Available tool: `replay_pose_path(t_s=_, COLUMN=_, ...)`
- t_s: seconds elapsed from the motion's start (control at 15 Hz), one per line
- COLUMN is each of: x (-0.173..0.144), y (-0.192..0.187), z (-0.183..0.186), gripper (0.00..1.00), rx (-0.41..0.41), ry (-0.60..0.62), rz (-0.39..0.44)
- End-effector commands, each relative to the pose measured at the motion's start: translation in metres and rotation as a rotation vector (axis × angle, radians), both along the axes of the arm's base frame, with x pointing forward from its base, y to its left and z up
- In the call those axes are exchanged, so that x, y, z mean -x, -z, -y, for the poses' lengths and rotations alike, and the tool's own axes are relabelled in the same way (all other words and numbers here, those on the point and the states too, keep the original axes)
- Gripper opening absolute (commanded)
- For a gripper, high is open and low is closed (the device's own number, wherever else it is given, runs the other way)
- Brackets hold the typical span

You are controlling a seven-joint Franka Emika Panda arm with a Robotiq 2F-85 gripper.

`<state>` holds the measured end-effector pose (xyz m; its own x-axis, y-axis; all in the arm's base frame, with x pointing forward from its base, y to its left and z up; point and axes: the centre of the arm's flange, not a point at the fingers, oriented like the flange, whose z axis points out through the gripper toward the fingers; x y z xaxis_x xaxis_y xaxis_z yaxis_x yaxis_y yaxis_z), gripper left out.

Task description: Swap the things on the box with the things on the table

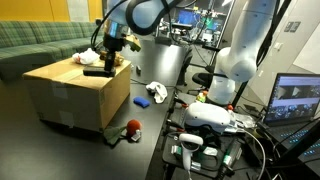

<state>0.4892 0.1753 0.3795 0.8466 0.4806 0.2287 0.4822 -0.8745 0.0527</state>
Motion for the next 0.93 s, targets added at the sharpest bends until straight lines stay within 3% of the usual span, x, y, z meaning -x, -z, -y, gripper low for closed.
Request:
replay_pose_path(t_s=0.0, x=0.074, y=0.006, z=0.02, gripper=0.34, rx=0.015, ry=-0.008, rz=-0.026)
replay_pose_path(t_s=0.27, x=0.118, y=0.043, z=0.024, gripper=0.34, rx=0.062, ry=-0.047, rz=-0.096)
replay_pose_path(t_s=0.47, x=0.141, y=0.094, z=0.018, gripper=0.34, rx=0.12, ry=-0.073, rz=-0.15)
replay_pose_path(t_s=0.6, x=0.152, y=0.124, z=0.014, gripper=0.34, rx=0.158, ry=-0.101, rz=-0.184)
replay_pose_path(t_s=0.87, x=0.154, y=0.178, z=-0.004, gripper=0.34, rx=0.221, ry=-0.132, rz=-0.17)
